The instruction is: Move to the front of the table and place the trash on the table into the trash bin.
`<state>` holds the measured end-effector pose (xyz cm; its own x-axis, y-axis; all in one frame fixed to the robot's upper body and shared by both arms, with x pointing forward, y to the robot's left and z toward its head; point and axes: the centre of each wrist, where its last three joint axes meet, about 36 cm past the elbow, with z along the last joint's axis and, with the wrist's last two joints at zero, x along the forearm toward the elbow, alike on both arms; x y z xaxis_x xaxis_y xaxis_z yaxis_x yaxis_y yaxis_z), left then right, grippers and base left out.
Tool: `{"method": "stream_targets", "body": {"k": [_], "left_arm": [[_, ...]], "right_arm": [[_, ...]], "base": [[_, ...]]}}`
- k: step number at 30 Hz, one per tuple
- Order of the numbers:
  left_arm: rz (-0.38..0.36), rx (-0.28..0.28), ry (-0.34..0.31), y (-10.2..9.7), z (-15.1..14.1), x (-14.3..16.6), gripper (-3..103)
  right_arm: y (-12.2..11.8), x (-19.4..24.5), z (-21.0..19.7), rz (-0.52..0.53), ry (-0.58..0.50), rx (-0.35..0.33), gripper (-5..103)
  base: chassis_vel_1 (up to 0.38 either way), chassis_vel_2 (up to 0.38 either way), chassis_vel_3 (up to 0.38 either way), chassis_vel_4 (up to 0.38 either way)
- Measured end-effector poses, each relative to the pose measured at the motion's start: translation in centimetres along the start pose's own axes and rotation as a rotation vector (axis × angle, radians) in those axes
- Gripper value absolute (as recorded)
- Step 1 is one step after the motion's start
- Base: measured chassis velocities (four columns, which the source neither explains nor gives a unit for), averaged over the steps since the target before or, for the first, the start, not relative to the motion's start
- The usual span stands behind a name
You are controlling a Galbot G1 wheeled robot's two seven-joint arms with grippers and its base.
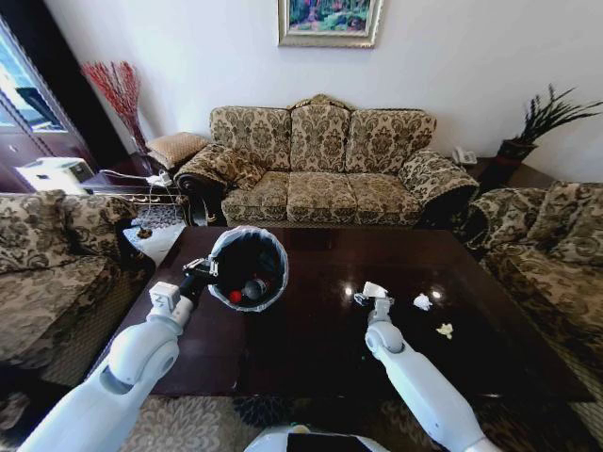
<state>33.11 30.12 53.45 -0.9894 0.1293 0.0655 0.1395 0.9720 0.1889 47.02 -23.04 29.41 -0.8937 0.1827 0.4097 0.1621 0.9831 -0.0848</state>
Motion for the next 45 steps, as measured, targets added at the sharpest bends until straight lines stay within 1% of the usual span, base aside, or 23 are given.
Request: {"method": "stream_targets", "body": {"k": [9,11,18,33,34,35,36,39,40,41,42,43,44,45], "left_arm": [[0.008,0.007,-0.001,0.2,0.3,-0.6,1],[0.008,0.01,0.002,0.3,0.6,-0.7,1],[0.01,0.014,0.009,0.4,1.2,-1.3,1],[0.013,0.013,0.016,1.2,1.9,-2.1,1],[0.012,0.013,0.017,1.3,2.1,-2.2,1],[0.012,0.013,0.018,1.3,2.2,-2.3,1],[0.012,0.013,0.018,1.3,2.2,-2.3,1],[0.01,0.014,0.019,1.5,2.3,-2.4,1],[0.01,0.014,0.019,1.5,2.3,-2.4,1],[0.011,0.014,0.02,1.6,2.4,-2.4,1],[0.015,0.014,0.02,1.7,2.5,-2.5,1],[0.014,0.015,0.018,1.7,2.5,-2.6,1],[0.014,0.015,0.017,1.7,2.6,-2.6,1],[0.014,0.015,0.017,1.7,2.6,-2.6,1]], "right_arm": [[-0.2,-1.0,-0.8,0.041,0.006,-0.019,100],[-0.2,-0.9,-1.4,0.074,0.019,-0.033,100],[-0.2,-0.8,-1.7,0.124,0.034,-0.039,100],[0.1,-1.4,-1.2,0.162,0.069,-0.056,100],[0.2,-1.4,-1.1,0.162,0.071,-0.058,102],[0.3,-1.4,-1.1,0.163,0.072,-0.059,98],[0.3,-1.4,-1.1,0.163,0.072,-0.059,98],[0.3,-1.4,-1.1,0.169,0.069,-0.059,82],[0.3,-1.4,-1.1,0.169,0.069,-0.059,82],[0.3,-1.3,-1.1,0.173,0.067,-0.059,77],[0.3,-1.3,-0.9,0.18,0.066,-0.06,66],[0.2,-1.2,-0.9,0.183,0.066,-0.06,62],[0.2,-1.2,-0.8,0.185,0.066,-0.06,59],[0.2,-1.2,-0.8,0.185,0.066,-0.06,59]], "base": [[0.0,0.0,0.0,0.0],[0.0,0.0,0.0,0.0],[0.0,0.0,0.0,0.0],[0.0,0.0,0.0,0.0],[0.0,0.0,0.0,0.0],[0.0,0.0,0.0,0.0],[0.0,0.0,0.0,0.0],[0.0,0.0,0.0,0.0],[0.0,0.0,0.0,0.0],[0.0,0.0,0.0,0.0],[0.0,0.0,0.0,0.0],[0.0,0.0,0.0,0.0],[0.0,0.0,0.0,0.0],[0.0,0.0,0.0,0.0]]}}
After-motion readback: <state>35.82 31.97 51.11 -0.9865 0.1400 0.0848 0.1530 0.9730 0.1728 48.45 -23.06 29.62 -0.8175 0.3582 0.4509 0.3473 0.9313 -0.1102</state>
